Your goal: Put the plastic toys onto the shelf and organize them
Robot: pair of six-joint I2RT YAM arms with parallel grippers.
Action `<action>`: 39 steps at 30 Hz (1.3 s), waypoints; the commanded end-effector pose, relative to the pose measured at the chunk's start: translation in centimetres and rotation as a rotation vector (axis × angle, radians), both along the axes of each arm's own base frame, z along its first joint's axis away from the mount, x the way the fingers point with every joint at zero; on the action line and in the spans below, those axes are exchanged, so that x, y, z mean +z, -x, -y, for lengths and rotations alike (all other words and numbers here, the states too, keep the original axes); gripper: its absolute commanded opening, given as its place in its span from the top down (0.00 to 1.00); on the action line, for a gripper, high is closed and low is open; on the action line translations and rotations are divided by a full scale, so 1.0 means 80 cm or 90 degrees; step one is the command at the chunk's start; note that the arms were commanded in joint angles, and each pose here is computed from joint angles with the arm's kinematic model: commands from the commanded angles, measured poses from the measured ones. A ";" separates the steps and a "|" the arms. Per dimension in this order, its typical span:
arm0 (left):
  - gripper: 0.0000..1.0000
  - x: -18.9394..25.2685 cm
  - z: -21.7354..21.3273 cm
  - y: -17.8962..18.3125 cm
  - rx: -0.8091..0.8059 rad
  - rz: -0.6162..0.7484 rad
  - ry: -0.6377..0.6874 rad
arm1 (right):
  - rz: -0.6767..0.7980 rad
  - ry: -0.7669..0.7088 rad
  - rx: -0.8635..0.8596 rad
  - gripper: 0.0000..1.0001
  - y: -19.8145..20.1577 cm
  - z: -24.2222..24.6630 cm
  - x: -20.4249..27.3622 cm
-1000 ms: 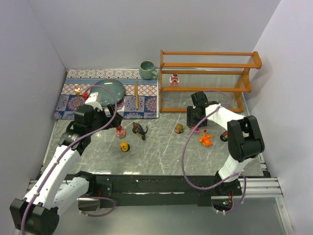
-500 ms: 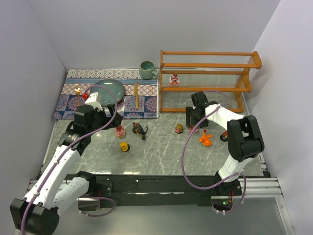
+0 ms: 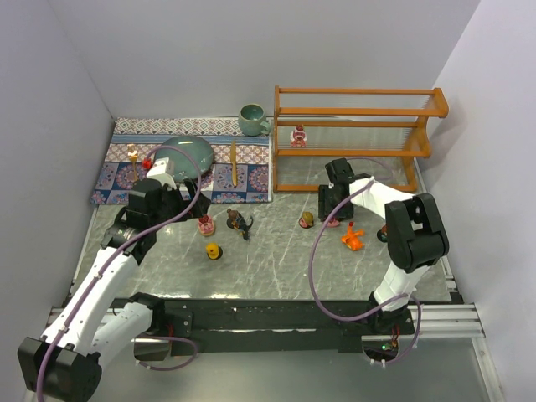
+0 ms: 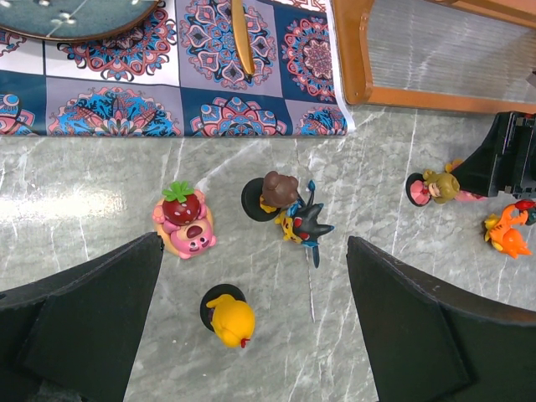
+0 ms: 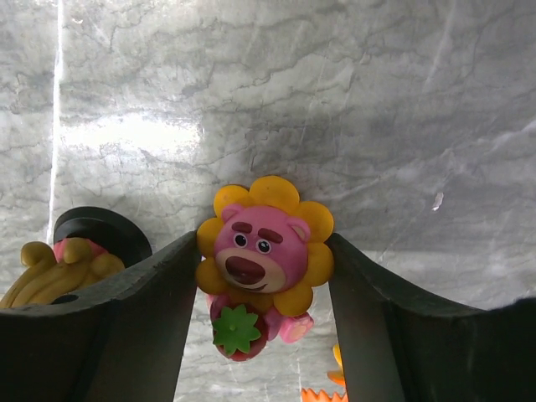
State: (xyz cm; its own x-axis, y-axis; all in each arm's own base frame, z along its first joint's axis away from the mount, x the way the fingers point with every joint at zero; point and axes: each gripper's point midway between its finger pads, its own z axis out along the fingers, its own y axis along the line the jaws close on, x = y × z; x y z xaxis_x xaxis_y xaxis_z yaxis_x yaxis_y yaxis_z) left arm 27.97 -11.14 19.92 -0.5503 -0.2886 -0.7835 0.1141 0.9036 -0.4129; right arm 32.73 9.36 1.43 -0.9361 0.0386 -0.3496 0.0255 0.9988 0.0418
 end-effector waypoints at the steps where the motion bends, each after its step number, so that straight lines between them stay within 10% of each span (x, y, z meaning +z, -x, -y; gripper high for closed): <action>1: 0.03 0.008 0.004 -0.003 -0.012 0.019 0.010 | 0.038 -0.016 0.002 0.55 -0.012 -0.006 0.016; 22: 0.03 0.088 0.178 0.064 -0.213 0.143 0.177 | 0.513 -0.435 0.004 0.65 0.035 -0.072 0.247; 39: 0.03 0.090 0.309 0.090 -0.291 0.393 0.155 | 0.521 -0.758 0.043 0.63 0.119 -0.113 0.305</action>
